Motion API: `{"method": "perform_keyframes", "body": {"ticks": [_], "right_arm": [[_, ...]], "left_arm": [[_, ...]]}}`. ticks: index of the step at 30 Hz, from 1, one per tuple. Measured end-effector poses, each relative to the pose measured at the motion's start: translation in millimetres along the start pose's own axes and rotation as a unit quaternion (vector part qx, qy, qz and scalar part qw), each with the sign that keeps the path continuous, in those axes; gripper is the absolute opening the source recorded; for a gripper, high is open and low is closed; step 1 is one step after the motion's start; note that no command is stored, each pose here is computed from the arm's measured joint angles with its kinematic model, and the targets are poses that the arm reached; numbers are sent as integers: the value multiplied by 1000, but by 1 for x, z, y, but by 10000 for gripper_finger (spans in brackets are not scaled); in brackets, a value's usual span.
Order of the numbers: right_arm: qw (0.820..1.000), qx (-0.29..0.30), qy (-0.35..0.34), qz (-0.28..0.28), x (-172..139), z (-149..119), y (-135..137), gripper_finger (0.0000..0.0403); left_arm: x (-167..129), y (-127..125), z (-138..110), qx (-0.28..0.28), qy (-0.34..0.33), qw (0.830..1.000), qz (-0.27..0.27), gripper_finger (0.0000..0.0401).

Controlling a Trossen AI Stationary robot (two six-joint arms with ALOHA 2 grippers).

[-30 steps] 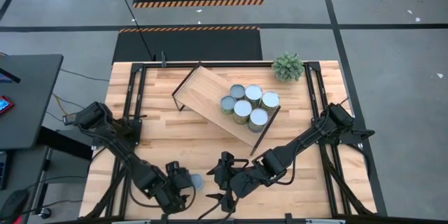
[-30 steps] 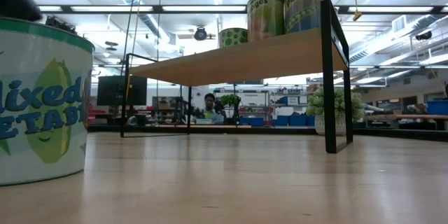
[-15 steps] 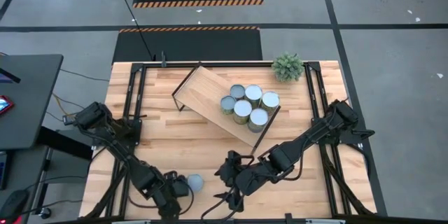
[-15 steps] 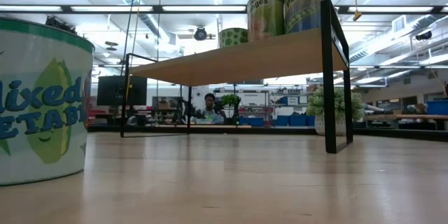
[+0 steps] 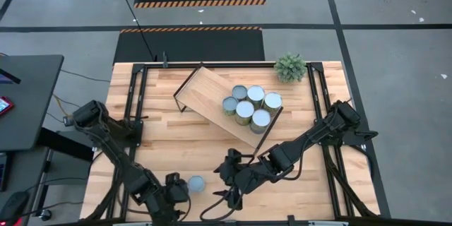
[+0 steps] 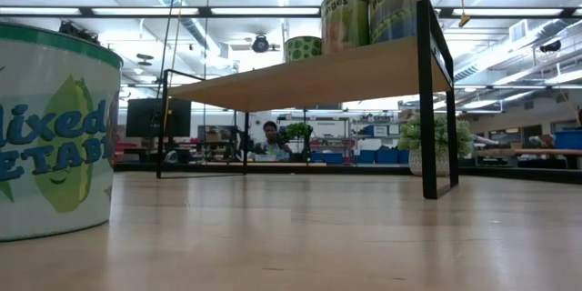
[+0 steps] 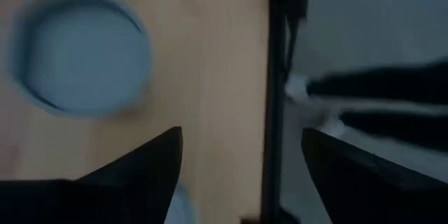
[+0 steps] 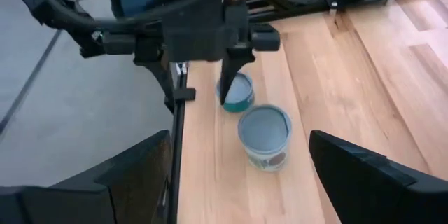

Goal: Pick and place cans onto a shelf
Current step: Put the canned mixed vegetable on the shelf

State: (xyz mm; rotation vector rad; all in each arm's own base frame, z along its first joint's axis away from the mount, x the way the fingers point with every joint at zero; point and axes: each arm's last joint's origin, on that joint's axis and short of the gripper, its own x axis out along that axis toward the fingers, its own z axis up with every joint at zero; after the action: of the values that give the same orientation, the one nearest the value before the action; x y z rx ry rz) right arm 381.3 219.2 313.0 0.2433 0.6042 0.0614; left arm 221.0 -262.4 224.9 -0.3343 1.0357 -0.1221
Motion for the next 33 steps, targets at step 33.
{"method": "perform_keyframes", "body": {"ticks": [33], "right_arm": [[982,60,-155,84,-5,33,12,347]], "left_arm": [[-10,11,9,-258,-294,914,107,291]]}}
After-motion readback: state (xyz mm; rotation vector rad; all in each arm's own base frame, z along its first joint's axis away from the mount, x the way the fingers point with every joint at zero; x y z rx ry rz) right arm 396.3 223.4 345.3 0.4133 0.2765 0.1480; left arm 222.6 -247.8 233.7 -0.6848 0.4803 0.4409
